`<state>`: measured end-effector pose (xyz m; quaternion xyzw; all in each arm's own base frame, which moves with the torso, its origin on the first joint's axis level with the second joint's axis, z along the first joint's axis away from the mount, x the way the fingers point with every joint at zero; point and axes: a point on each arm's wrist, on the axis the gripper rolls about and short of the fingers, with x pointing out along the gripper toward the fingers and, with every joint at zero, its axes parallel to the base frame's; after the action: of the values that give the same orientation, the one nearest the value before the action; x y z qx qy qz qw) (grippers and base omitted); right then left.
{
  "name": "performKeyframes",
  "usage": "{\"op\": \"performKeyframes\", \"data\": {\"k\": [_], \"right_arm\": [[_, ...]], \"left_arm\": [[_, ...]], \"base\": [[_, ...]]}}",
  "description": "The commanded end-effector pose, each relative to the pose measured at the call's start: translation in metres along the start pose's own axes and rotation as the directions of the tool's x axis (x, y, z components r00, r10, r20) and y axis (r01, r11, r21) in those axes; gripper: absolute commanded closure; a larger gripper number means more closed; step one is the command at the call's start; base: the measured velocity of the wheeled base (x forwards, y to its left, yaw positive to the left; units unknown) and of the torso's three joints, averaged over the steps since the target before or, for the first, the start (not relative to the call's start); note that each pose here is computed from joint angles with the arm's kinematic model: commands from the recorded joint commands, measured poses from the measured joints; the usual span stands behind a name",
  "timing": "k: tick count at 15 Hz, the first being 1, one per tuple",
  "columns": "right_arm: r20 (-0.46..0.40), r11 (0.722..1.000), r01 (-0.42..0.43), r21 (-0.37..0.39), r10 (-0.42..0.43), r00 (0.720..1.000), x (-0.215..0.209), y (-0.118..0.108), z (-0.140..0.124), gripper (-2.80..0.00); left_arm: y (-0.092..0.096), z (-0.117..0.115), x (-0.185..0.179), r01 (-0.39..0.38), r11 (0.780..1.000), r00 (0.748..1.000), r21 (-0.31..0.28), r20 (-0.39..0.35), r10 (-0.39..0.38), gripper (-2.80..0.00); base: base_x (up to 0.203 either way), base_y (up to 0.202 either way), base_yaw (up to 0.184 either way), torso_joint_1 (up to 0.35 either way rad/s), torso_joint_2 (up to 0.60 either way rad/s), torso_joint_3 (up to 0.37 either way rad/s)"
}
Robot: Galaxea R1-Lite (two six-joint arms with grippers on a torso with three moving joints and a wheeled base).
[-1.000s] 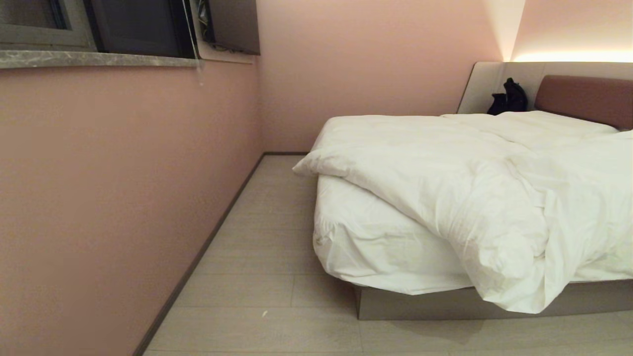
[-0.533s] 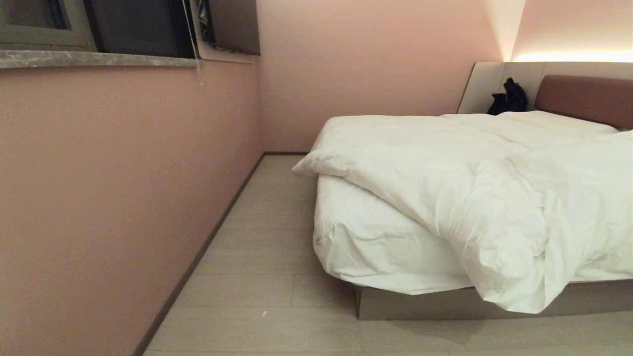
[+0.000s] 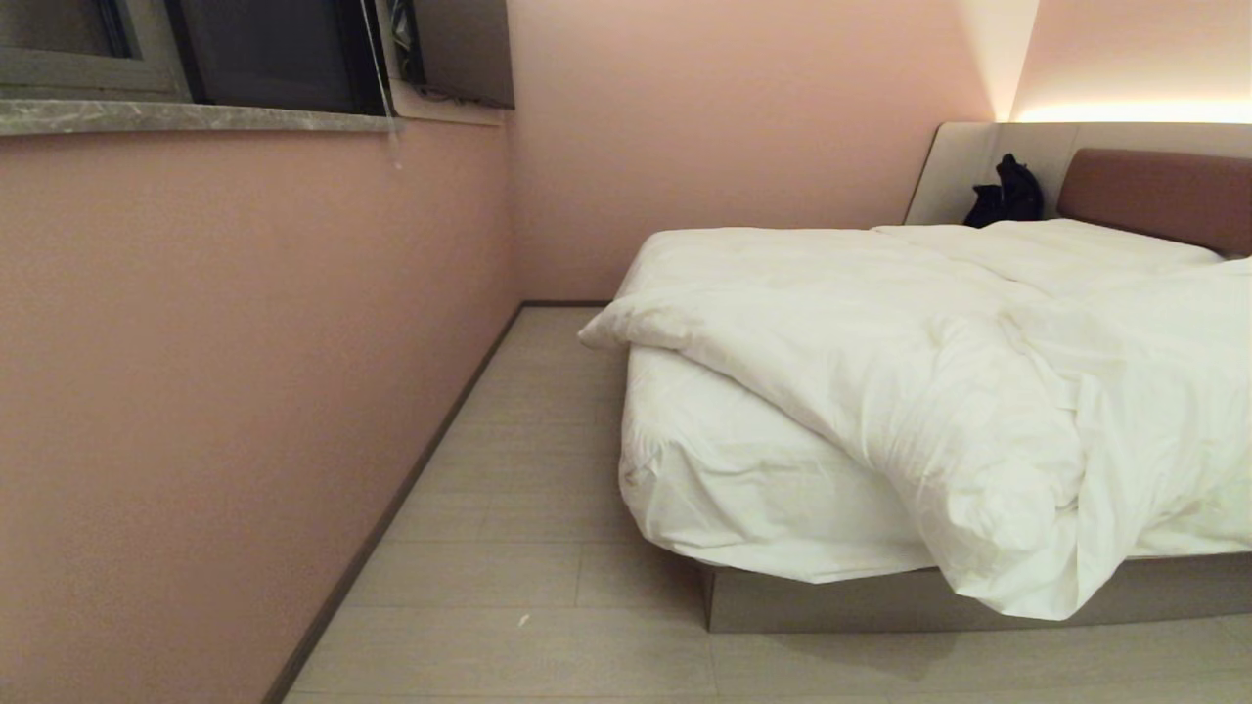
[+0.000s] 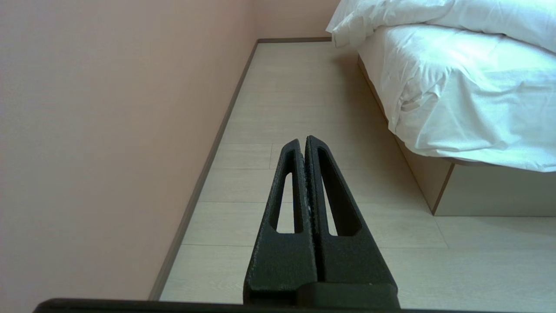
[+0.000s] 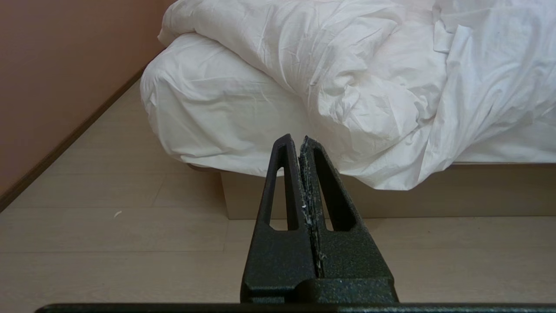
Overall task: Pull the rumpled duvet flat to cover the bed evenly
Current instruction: Hold the folded corner of the quilt
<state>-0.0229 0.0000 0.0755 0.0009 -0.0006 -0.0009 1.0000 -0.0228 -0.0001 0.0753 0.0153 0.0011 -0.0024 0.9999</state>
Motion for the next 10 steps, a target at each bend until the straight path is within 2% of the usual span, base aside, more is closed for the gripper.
{"op": "performKeyframes", "data": {"k": [1,10], "right_arm": [[-0.001,1.000,0.000,0.000,0.000,1.000,0.0001,0.0000,0.0000,0.00],[-0.001,1.000,0.000,0.000,0.000,1.000,0.0001,0.0000,0.0000,0.00]], "left_arm": [[0.0000,0.0003,-0.0001,0.000,1.000,1.000,0.001,0.001,0.000,0.00],[0.0000,0.0003,-0.0001,0.000,1.000,1.000,0.000,0.001,0.000,0.00]], "base": [[0.000,0.000,0.000,0.000,0.00,0.000],[0.000,0.000,0.000,0.000,0.00,0.000]]}}
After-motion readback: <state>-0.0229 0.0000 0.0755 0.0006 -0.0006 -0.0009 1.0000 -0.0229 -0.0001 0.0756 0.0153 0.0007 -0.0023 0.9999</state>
